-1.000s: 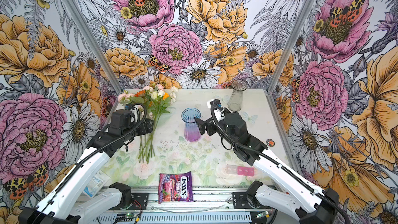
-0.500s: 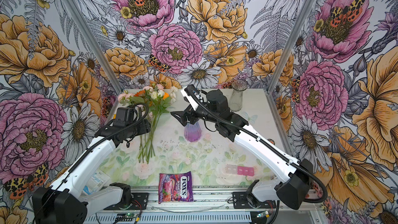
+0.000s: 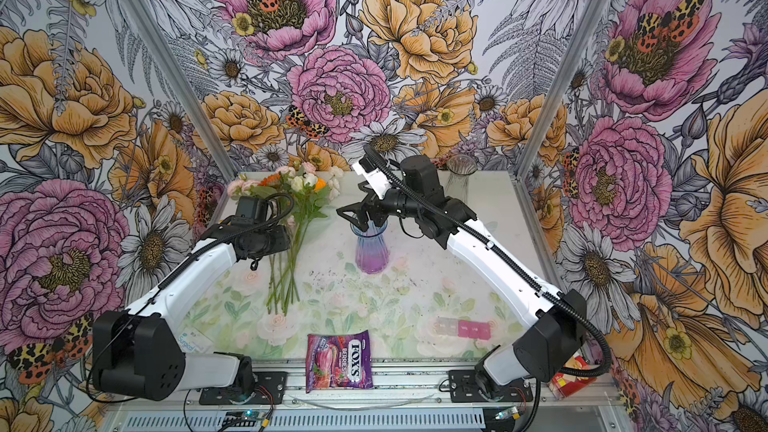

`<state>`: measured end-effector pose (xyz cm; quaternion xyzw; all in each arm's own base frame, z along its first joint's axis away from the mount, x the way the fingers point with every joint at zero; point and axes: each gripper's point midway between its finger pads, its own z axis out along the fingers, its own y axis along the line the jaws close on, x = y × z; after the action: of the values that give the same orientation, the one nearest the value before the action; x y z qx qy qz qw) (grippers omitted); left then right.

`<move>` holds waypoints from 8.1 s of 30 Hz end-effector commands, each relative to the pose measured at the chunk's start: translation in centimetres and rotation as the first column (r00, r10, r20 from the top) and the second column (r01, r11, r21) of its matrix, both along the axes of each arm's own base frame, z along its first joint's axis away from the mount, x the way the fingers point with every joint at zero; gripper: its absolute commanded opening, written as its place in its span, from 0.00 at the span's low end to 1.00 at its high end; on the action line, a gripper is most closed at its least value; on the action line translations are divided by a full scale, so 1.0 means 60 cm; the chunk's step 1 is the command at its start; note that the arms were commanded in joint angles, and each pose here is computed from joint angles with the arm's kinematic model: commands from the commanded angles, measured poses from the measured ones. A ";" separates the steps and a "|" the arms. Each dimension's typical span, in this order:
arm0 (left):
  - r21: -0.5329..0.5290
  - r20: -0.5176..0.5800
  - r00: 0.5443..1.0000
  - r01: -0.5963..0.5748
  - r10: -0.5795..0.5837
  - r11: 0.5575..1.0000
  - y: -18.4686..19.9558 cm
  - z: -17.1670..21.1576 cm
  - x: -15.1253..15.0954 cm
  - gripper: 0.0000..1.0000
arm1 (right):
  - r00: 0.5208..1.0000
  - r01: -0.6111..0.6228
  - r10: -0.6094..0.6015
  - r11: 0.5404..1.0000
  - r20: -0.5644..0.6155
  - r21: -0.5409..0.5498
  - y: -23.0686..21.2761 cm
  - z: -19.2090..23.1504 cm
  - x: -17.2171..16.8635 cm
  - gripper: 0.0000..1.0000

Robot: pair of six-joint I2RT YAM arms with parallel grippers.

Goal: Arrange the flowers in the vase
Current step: 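Raise the right gripper above the vase while the left gripper lowers onto the flower stems, then close the left gripper around one orange flower stem in the bundle, then lift the orange flower upward out of the bundle with the left gripper, then carry the orange flower over the blue-purple vase and lower its stem in, then open the left gripper to release the orange flower into the vase, then move the left gripper back to the bundle and close on a stem, then lift the cream rose and carry it toward the vase with the left gripper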

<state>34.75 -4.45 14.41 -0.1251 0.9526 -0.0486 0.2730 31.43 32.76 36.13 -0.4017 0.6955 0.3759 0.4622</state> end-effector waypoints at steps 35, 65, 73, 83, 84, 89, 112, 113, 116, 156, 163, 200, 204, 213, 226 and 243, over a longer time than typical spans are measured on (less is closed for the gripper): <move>-0.024 -0.031 0.998 -0.057 0.056 0.998 0.006 -0.104 0.114 0.36 | 0.997 0.073 -0.075 0.995 -0.034 -0.064 0.000 -0.035 0.004 1.00; -0.015 0.099 0.995 0.005 -0.004 1.000 0.001 0.014 0.072 0.00 | 0.997 0.064 -0.066 0.997 -0.029 -0.053 -0.002 -0.027 0.001 1.00; 0.048 0.238 0.969 0.060 -0.070 0.997 -0.004 0.122 0.033 0.00 | 0.995 0.098 -0.100 0.994 -0.028 -0.049 -0.009 -0.021 0.007 0.99; -0.068 0.814 0.561 0.345 -0.147 0.936 -0.197 0.500 -0.030 0.00 | 0.997 0.074 -0.072 0.996 0.028 -0.050 -0.026 -0.011 -0.005 0.99; -0.115 0.848 0.518 0.391 -0.115 0.913 -0.209 0.528 -0.036 0.00 | 0.997 0.071 -0.069 0.996 0.038 -0.049 -0.027 -0.007 -0.010 0.99; -0.181 0.904 0.420 0.535 -0.074 0.825 -0.264 0.584 -0.048 0.00 | 0.995 0.080 -0.076 0.995 0.057 -0.065 -0.056 -0.025 -0.046 0.99; 0.080 0.927 0.222 0.672 -0.304 0.736 -0.425 0.428 -0.023 0.00 | 0.952 0.257 -0.257 0.966 0.168 0.025 -0.115 -0.087 -0.054 1.00; 0.095 0.923 0.211 0.686 -0.321 0.722 -0.430 0.416 -0.025 0.00 | 0.950 0.261 -0.263 0.965 0.167 0.031 -0.116 -0.088 -0.052 1.00; 0.142 0.914 0.181 0.696 -0.364 0.704 -0.439 0.388 -0.027 0.00 | 0.948 0.272 -0.275 0.962 0.164 0.041 -0.119 -0.089 -0.048 0.99; 0.074 0.747 0.476 0.633 -0.463 0.770 -0.367 0.224 -0.020 0.73 | 0.954 0.252 -0.258 0.966 0.154 0.054 -0.109 -0.111 -0.040 0.99; 0.117 0.659 0.618 0.479 -0.429 0.870 -0.266 0.244 -0.049 0.84 | 0.962 0.207 -0.218 0.975 0.166 0.082 -0.100 -0.100 -0.057 0.99; 0.171 -0.091 0.995 0.061 -0.046 0.983 -0.070 -0.138 0.084 0.33 | 0.968 0.124 -0.104 0.990 0.228 -0.072 -0.022 -0.147 -0.092 0.98; 0.176 -0.103 0.993 0.082 -0.064 0.981 -0.071 -0.144 0.083 0.29 | 0.967 0.129 -0.108 0.989 0.230 -0.079 -0.023 -0.149 -0.090 0.99; 0.213 -0.110 0.992 0.089 -0.066 0.973 -0.061 -0.137 0.081 0.01 | 0.965 0.145 -0.121 0.986 0.234 -0.088 -0.026 -0.152 -0.086 0.99; 0.195 0.028 0.995 0.085 -0.092 0.977 -0.049 -0.013 0.077 0.00 | 0.964 0.153 -0.127 0.984 0.236 -0.096 -0.028 -0.155 -0.084 0.99; -0.066 0.386 0.922 0.072 -0.041 0.995 -0.059 0.189 0.006 0.00 | 0.969 0.156 -0.152 0.988 0.193 -0.007 -0.046 -0.133 -0.082 1.00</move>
<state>35.27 -7.14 24.45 -0.0883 0.8952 -0.0666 0.4318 26.80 30.21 26.89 -0.3959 0.6916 0.2710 0.5399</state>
